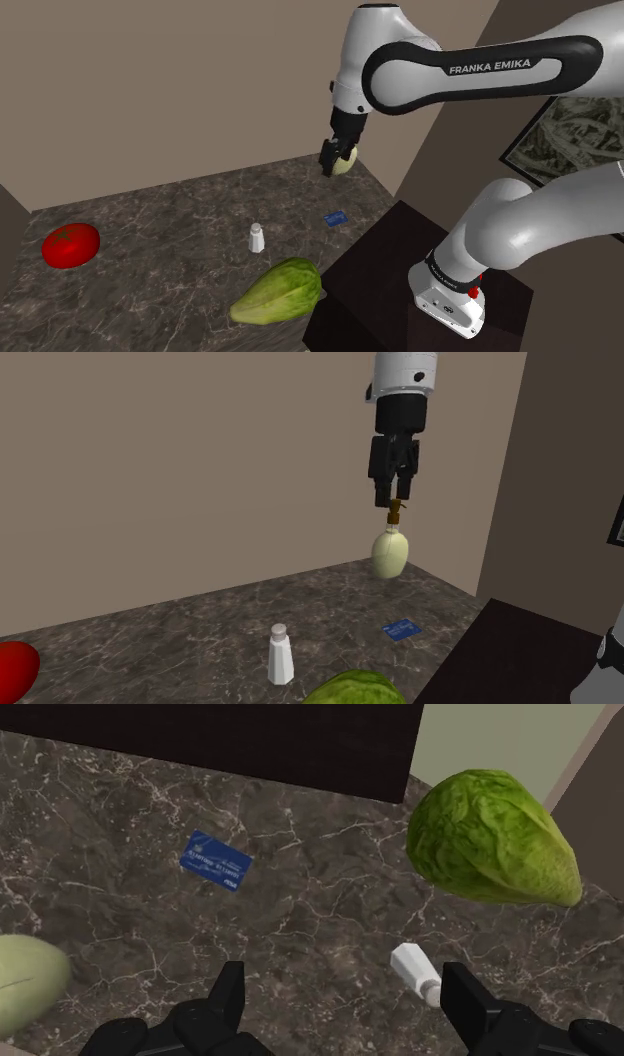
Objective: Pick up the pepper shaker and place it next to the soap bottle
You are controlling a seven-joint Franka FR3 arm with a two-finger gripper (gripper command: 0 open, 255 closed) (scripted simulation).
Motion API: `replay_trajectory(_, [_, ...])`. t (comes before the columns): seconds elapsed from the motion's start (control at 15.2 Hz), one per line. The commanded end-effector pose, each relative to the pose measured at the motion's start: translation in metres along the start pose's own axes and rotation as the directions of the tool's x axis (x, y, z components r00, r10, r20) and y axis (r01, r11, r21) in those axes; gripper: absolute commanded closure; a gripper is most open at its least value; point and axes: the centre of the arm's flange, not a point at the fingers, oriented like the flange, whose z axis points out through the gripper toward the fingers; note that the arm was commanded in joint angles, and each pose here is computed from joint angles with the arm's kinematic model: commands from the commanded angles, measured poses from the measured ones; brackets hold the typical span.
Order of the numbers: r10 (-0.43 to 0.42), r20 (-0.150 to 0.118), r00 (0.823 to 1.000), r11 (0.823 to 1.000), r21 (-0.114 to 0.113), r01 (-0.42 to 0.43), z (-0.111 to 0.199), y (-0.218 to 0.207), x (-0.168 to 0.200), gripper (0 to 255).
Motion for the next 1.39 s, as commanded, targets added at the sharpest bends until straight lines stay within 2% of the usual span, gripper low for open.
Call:
replay_trajectory(0.0, [-0.012, -0.006, 1.0, 1.0, -0.012, 0.011, 0.019, -0.015, 0.012, 0])
replay_trajectory(1.32, [-0.124, -0.036, 0.992, 0.984, -0.137, 0.118, 0.214, -0.159, 0.133, 0])
